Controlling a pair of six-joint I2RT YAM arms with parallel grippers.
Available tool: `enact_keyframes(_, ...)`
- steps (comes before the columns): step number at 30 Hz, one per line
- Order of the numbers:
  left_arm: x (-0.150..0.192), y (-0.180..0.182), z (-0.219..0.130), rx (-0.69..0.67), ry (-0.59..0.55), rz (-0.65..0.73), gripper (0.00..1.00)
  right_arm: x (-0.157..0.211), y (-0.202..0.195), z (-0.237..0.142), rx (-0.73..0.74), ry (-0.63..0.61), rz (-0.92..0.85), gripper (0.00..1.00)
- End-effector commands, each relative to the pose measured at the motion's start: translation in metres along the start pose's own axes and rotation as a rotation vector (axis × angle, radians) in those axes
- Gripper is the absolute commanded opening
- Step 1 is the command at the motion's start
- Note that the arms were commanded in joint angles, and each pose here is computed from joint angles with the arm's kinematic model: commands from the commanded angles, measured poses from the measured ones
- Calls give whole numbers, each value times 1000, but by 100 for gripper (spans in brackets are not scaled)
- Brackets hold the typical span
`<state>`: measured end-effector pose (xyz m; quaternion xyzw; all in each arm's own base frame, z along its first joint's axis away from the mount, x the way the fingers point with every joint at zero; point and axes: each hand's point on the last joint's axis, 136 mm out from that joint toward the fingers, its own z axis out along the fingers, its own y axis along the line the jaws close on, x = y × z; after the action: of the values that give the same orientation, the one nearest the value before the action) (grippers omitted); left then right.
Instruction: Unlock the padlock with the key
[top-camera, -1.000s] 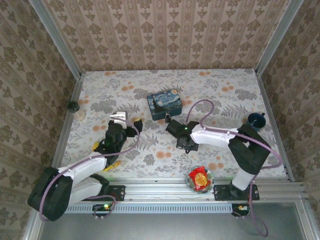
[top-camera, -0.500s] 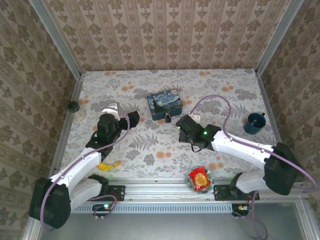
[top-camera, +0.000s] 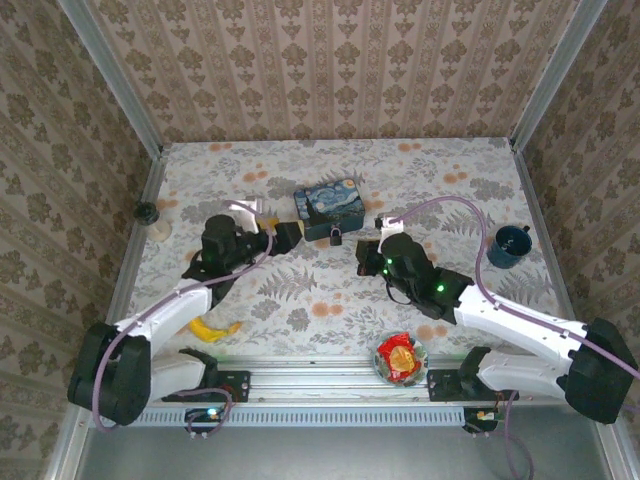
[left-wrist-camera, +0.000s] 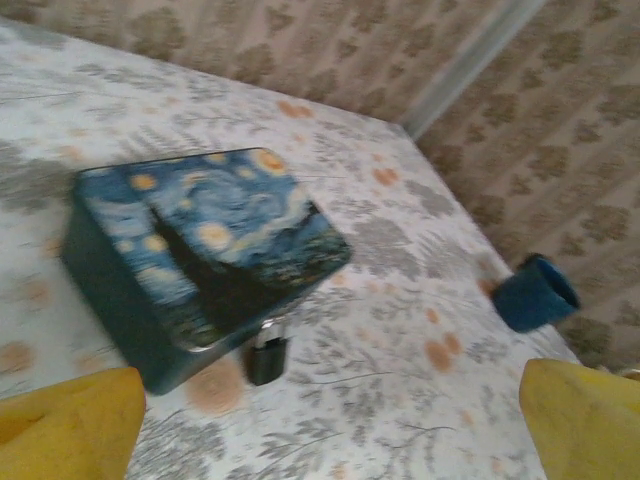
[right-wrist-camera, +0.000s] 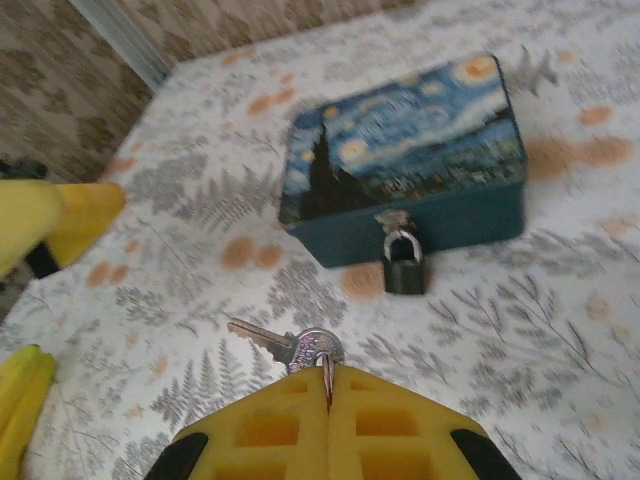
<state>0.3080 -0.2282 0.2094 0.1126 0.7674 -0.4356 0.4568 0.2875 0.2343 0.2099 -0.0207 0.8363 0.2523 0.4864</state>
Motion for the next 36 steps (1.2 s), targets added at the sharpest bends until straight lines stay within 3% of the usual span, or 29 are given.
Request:
enact_keyframes(1, -12, -58, 7, 227, 5, 70, 96, -31, 26, -7, -120, -132, -24, 0)
enact_keyframes(9, 1, -108, 20, 428, 46, 110, 77, -37, 38, -5, -161, -143, -39, 0)
enact_keyframes(36, -1, -124, 36, 537, 49, 74, 6, -40, 43, -6, -179, -147, -34, 0)
